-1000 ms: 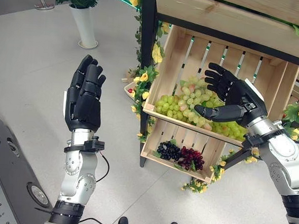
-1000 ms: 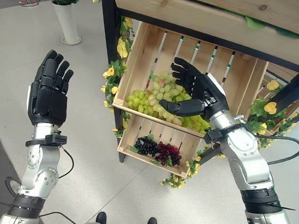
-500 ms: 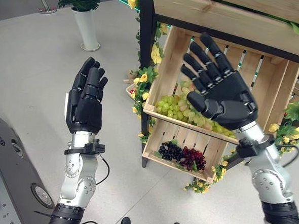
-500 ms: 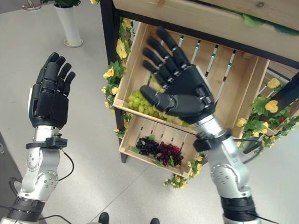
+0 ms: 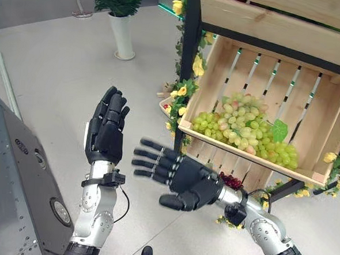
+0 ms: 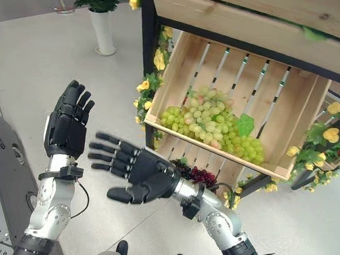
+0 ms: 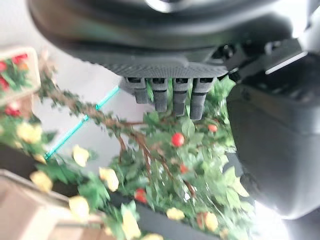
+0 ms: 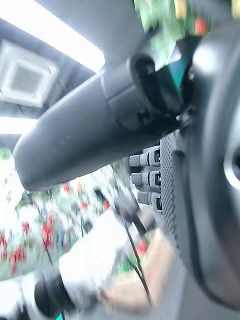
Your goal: Pick up the fruits from the basket on one side to the basket on the other side
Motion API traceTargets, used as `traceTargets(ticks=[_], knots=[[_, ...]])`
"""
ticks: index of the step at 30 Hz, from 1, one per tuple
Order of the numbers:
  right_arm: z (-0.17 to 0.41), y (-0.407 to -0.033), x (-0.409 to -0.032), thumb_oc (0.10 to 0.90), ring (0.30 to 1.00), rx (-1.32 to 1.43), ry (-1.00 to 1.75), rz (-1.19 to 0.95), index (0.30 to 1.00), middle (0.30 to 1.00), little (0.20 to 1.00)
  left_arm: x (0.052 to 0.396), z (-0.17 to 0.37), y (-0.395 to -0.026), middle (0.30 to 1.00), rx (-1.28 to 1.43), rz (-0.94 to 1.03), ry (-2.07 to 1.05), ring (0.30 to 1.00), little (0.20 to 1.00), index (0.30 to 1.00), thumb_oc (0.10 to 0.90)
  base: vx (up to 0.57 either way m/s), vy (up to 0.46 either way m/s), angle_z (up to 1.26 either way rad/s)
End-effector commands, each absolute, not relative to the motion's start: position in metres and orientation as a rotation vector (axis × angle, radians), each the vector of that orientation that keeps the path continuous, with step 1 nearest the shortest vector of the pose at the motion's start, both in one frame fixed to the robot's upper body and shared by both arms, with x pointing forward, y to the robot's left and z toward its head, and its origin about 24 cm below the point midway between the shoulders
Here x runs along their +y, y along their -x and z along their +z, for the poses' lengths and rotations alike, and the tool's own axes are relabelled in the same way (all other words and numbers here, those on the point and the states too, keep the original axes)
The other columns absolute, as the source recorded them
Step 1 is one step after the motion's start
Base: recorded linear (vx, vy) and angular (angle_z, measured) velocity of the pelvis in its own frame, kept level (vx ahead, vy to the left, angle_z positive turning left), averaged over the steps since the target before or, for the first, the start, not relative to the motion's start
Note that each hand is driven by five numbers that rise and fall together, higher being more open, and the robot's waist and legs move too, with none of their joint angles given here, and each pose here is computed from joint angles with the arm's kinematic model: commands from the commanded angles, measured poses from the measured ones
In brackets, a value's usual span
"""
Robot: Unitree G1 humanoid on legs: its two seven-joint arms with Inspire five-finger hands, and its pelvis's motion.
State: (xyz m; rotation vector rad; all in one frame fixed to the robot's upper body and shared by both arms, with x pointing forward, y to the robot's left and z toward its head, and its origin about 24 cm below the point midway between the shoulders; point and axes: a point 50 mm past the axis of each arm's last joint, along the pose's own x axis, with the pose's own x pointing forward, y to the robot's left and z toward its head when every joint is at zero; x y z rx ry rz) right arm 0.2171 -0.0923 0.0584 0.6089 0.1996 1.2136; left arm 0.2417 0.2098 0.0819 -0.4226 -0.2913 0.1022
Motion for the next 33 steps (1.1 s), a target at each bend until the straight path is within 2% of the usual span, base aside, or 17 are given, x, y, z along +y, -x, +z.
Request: traceTargets(ticks=[1, 4, 6, 9, 13, 17, 20, 26, 33], knots=[[0.061, -0.211, -0.087, 0.800, 0.900, 0.148, -0.588, 1.317, 0.900, 0.900, 0.900, 0.206, 0.089, -0.252, 0.900, -0.307, -0.009, 0.250, 0.900, 0.900, 0.900, 0.800, 0.01, 0.179, 0.15], [0.024, -0.206, -0.094, 0.800, 0.900, 0.283, -0.521, 1.223, 0.900, 0.900, 0.900, 0.215, 0.055, -0.248, 0.900, -0.149, 0.001, 0.188, 0.900, 0.900, 0.900, 0.800, 0.01, 0.184, 0.07], [-0.003, -0.207, -0.105, 0.800, 0.900, 0.358, -0.457, 1.037, 0.900, 0.900, 0.900, 0.223, 0.026, -0.239, 0.900, -0.017, 0.036, 0.127, 0.900, 0.900, 0.900, 0.800, 0.00, 0.209, 0.20], [-0.033, -0.204, -0.113, 0.800, 0.900, 0.449, -0.430, 0.874, 0.900, 0.900, 0.900, 0.232, -0.009, -0.222, 0.900, 0.147, 0.082, 0.104, 0.900, 0.900, 0.900, 0.800, -0.01, 0.122, 0.17], [-0.059, -0.195, -0.122, 0.800, 0.900, 0.562, -0.396, 0.755, 0.900, 0.900, 0.900, 0.232, -0.041, -0.207, 0.900, 0.314, 0.059, 0.019, 0.900, 0.900, 0.900, 0.800, -0.02, 0.028, 0.31], [-0.095, -0.175, -0.150, 0.800, 0.900, 0.732, -0.269, 0.567, 0.900, 0.900, 0.900, 0.227, -0.078, -0.186, 0.900, 0.519, 0.049, 0.046, 0.900, 0.900, 0.900, 0.800, -0.01, -0.132, 0.31], [-0.123, -0.150, -0.177, 0.800, 0.900, 0.880, -0.246, 0.403, 0.900, 0.900, 0.900, 0.216, -0.103, -0.171, 0.900, 0.678, -0.031, 0.028, 0.900, 0.900, 0.900, 0.800, -0.05, -0.289, 0.55], [-0.142, -0.127, -0.206, 0.800, 0.900, 1.050, -0.176, 0.263, 0.900, 0.900, 0.900, 0.215, -0.131, -0.141, 0.900, 0.891, -0.037, 0.047, 0.900, 0.900, 0.900, 0.800, -0.10, -0.345, 0.42], [-0.144, -0.125, -0.212, 0.800, 0.900, 1.084, -0.138, 0.219, 0.900, 0.900, 0.900, 0.210, -0.134, -0.142, 0.900, 0.910, -0.085, 0.032, 0.900, 0.900, 0.900, 0.800, -0.14, -0.324, 0.44]])
